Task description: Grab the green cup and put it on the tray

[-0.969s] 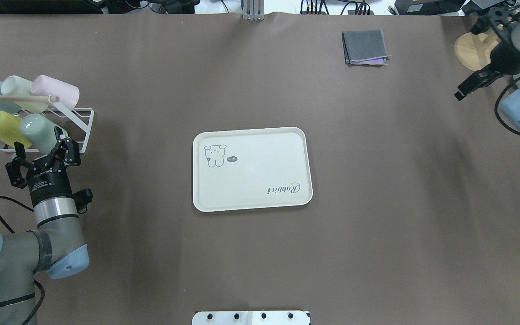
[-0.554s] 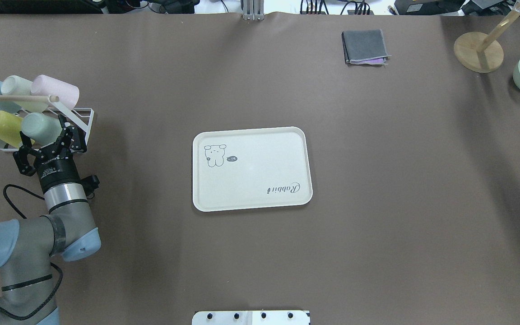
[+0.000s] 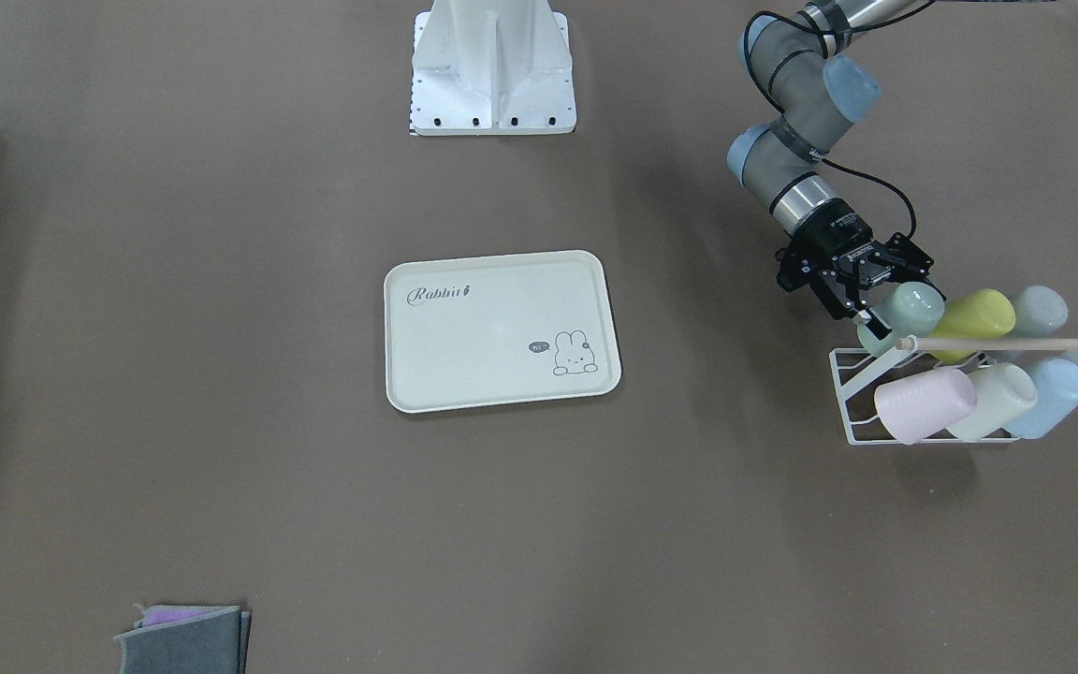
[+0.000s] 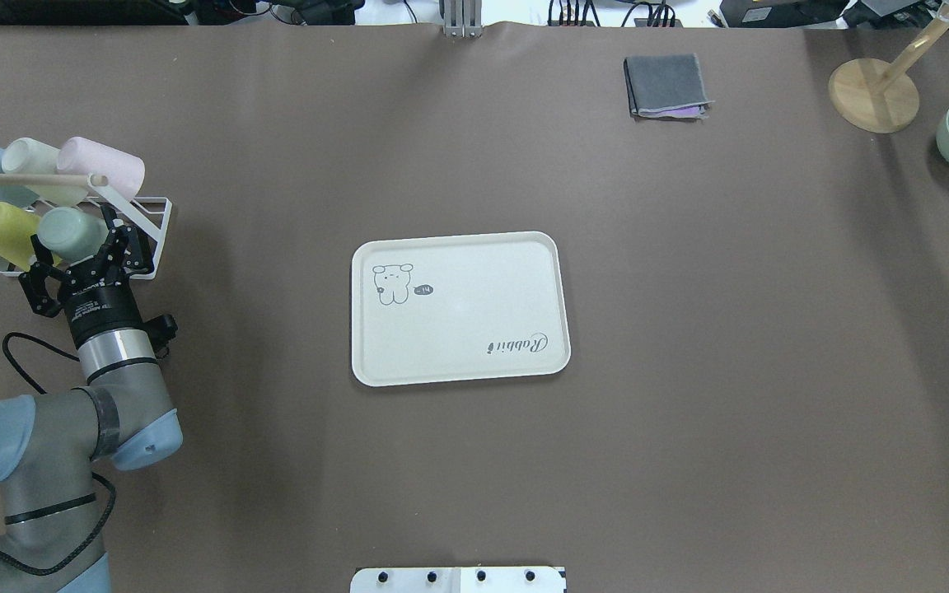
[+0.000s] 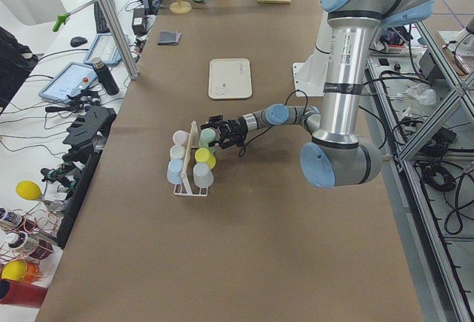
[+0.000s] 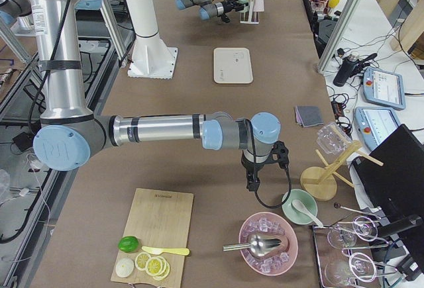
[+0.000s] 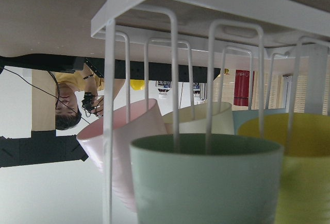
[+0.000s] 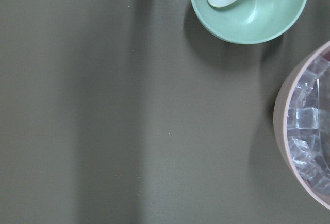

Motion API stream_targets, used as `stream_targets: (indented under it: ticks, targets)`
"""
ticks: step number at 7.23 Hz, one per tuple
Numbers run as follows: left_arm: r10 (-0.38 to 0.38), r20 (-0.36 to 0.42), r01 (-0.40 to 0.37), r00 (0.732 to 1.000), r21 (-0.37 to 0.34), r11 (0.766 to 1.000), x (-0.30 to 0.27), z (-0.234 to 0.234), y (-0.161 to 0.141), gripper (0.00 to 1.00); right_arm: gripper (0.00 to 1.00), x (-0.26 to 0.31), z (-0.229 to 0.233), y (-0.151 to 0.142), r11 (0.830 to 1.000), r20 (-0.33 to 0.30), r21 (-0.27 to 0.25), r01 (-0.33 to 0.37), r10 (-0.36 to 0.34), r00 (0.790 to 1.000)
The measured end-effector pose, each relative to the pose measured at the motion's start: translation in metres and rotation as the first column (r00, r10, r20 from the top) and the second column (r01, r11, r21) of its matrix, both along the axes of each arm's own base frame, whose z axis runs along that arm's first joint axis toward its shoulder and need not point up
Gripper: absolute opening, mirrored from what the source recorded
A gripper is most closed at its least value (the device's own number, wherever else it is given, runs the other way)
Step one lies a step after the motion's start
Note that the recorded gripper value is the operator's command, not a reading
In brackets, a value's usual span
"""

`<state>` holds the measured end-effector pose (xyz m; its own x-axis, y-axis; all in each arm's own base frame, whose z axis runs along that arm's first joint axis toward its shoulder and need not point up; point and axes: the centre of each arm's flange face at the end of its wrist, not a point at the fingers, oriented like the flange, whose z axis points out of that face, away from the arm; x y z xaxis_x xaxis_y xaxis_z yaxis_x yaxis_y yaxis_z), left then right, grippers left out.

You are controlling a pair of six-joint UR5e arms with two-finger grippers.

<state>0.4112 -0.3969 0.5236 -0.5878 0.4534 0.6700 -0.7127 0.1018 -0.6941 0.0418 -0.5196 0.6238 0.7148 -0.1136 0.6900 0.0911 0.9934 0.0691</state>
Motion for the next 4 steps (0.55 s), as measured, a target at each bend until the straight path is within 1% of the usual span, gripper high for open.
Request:
stream_targets:
  ticks: [2, 3, 4]
  targets:
    - [-0.005, 0.014, 0.005, 1.000, -0.005, 1.000, -0.002, 0.007, -0.002, 0.98, 1.00, 0.019, 0.009, 0.006, 0.999, -0.036, -0.019, -0.038, 0.037, 0.999]
    - [-0.006, 0.020, 0.006, 1.000, -0.008, 1.000, -0.002, 0.011, -0.003, 0.98, 1.00, 0.026, 0.013, 0.010, 0.998, -0.047, -0.028, -0.055, 0.053, 0.997]
    - [-0.007, 0.024, 0.007, 1.000, -0.011, 1.000, -0.002, 0.013, -0.003, 0.98, 1.00, 0.032, 0.018, 0.016, 0.996, -0.050, -0.048, -0.078, 0.075, 0.996]
